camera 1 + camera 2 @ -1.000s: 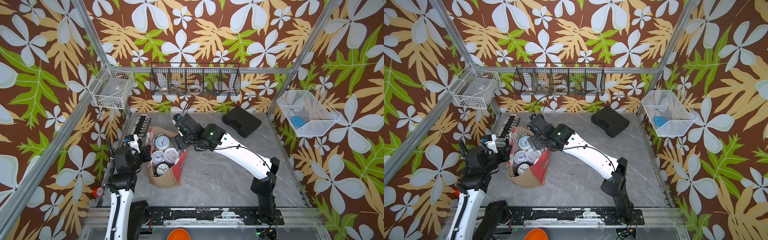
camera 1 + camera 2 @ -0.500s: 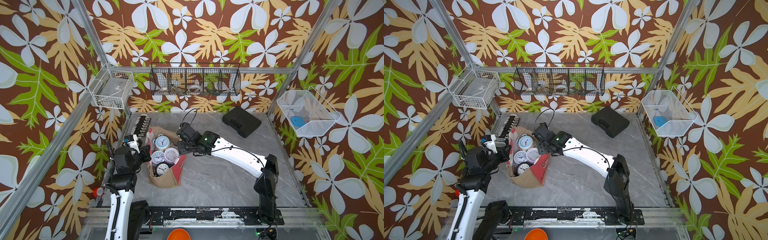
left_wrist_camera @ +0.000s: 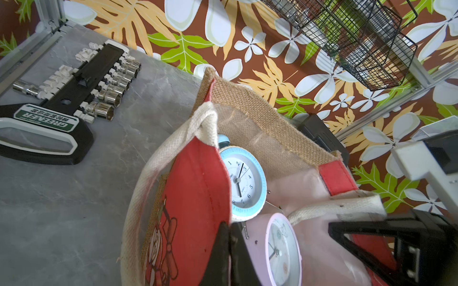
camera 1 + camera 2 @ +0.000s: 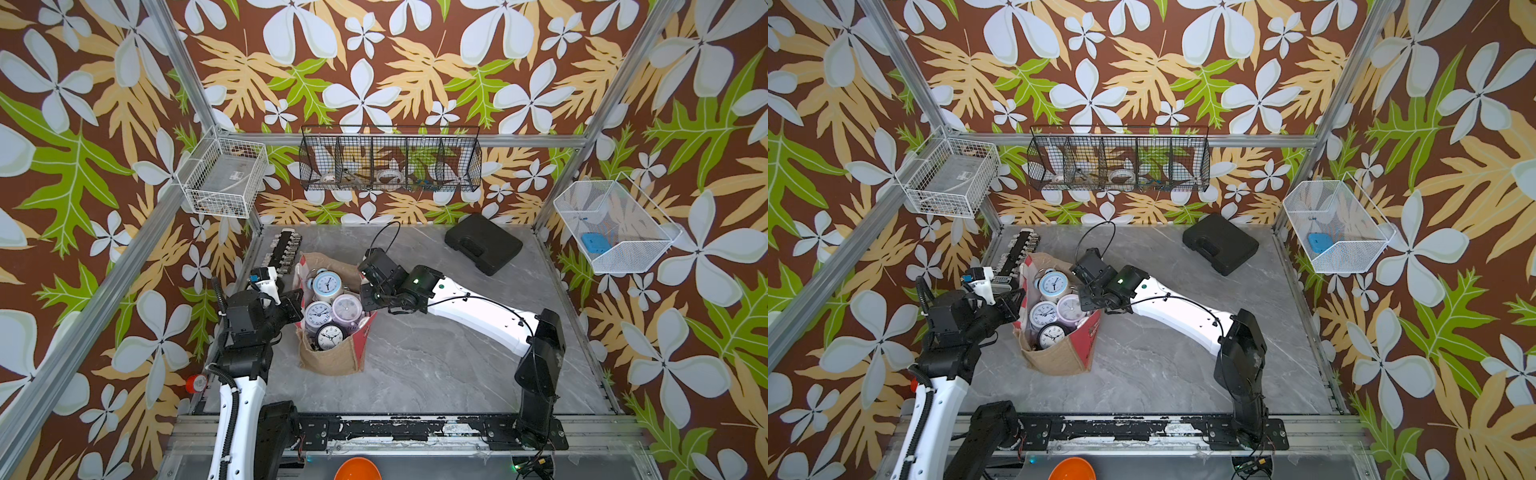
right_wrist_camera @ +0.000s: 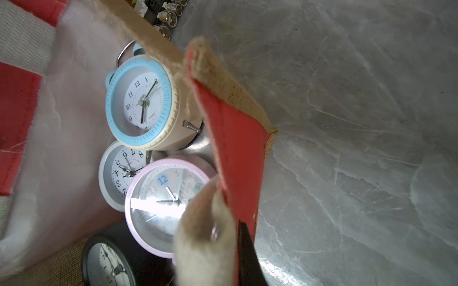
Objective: Put the alarm clock into the canvas bag
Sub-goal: Move the canvas bag to the center of the board.
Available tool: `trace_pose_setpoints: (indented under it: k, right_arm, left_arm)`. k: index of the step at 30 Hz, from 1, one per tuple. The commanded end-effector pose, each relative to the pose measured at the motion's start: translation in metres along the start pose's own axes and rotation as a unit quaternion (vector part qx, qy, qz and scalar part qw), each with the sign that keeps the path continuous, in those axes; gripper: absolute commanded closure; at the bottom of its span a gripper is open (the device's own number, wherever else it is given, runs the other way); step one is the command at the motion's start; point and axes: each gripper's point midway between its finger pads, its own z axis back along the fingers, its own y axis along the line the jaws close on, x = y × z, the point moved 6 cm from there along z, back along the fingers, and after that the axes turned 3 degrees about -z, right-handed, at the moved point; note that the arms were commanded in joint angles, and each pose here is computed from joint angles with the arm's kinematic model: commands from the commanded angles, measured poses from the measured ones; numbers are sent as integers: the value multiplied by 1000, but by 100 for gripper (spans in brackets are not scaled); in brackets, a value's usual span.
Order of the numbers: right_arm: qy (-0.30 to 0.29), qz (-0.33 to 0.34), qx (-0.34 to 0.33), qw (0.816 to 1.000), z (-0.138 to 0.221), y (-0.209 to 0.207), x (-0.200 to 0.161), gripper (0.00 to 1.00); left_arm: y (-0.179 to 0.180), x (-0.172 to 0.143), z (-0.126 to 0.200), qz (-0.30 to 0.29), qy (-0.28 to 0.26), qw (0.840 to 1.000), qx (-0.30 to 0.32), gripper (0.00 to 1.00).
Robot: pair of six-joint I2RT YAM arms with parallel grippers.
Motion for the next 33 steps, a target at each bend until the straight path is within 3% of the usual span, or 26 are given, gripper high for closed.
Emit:
trace_pose_setpoints:
  k: [1,12,23,31,33]
  right_arm:
    - [-25,-2,-13,1000,11,-13,12,100]
    - [-45,-32,-69,996,35,-92,34,100]
    - [-61,-54,-136,987,53,-182,57,100]
    - [-67,-43,-162,984,50,-213,77,100]
    - [-64,-34,-162,984,51,-212,80,100]
  left_arm:
    - [-18,13,2,-2,-19,999,-49,100]
    - [-80,7,-34,4,7,992,-126,100]
    - [-159,-13,-95,-13,51,982,-183,100]
    - [-175,-7,-124,-25,52,984,-171,100]
    - [-179,-3,-122,-30,53,983,-176,95]
